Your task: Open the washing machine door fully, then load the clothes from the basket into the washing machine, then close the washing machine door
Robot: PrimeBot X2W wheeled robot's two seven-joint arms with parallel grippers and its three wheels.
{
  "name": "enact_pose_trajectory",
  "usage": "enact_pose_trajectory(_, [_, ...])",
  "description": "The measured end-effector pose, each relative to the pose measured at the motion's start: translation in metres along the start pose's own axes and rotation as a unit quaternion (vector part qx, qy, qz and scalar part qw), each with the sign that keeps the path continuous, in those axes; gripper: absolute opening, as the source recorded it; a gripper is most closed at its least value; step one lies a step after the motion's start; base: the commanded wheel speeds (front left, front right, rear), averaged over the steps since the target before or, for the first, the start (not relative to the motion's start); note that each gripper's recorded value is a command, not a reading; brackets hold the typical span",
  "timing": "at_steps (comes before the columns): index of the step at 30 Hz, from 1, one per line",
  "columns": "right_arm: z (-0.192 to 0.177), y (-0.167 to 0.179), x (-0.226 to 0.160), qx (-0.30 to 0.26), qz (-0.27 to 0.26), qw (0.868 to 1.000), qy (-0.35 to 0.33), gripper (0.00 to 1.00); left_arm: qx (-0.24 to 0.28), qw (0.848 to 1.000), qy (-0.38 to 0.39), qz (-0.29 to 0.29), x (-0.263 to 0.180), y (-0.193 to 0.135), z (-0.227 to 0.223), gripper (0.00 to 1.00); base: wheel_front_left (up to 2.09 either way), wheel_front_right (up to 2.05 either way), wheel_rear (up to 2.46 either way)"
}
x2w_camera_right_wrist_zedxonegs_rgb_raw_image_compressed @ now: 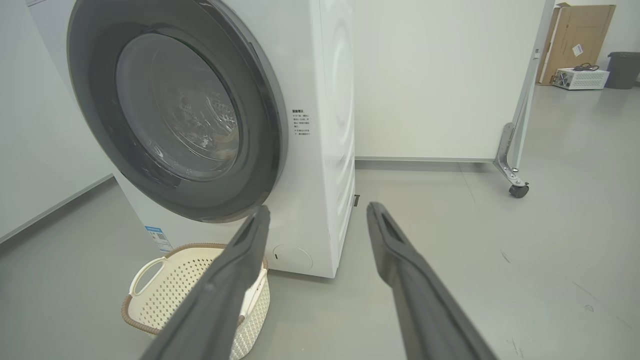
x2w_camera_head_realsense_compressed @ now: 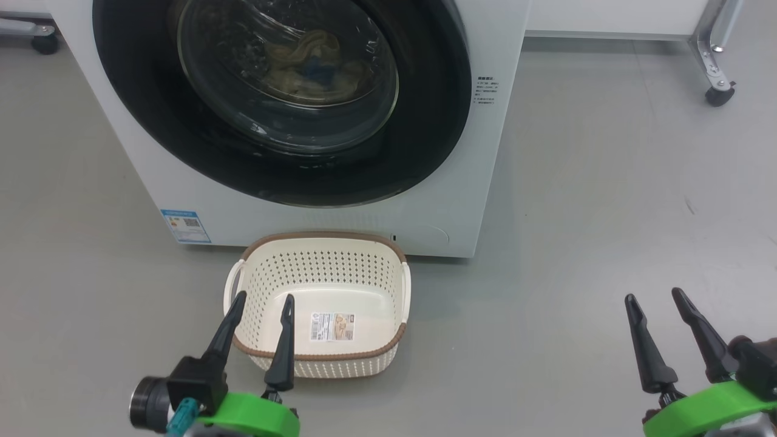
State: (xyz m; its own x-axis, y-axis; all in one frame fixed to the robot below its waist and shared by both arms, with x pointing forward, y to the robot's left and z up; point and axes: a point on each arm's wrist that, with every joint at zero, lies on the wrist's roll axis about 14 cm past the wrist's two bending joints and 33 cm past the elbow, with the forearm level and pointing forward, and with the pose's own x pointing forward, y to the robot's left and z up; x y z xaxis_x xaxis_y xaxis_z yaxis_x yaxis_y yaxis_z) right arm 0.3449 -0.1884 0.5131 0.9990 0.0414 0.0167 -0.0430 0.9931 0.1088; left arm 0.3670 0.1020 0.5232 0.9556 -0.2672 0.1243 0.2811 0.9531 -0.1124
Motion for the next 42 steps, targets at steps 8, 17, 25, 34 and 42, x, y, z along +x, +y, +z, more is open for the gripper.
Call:
enact_pose_trajectory(8, [-0.001,0.003,0.000,0.004,0.005,1.000,0.002,1.00,0.004,1.000,0.003,0.009,-0.004,0.004,-0.001,1.00,0.00,0.00,0.00])
enact_pose_trajectory(17, [-0.002,0.006,0.001,0.005,0.009,1.000,0.003,1.00,0.001,1.000,0.004,0.014,-0.006,0.007,-0.002,1.00,0.00,0.00,0.00])
enact_pose_trajectory(25, [-0.004,0.007,0.002,0.005,0.010,1.000,0.009,1.00,0.002,1.000,0.005,0.016,-0.006,0.007,-0.002,1.00,0.00,0.00,0.00])
enact_pose_trajectory(34, [-0.010,0.008,0.004,0.007,0.013,1.000,0.019,0.00,-0.001,1.000,0.015,0.021,-0.007,0.009,-0.009,0.00,0.00,0.00,0.00])
enact_pose_trajectory(42, [-0.042,0.008,-0.008,0.040,0.004,0.997,0.067,0.00,-0.035,0.996,0.079,0.038,-0.030,0.010,-0.049,0.00,0.00,0.00,0.00])
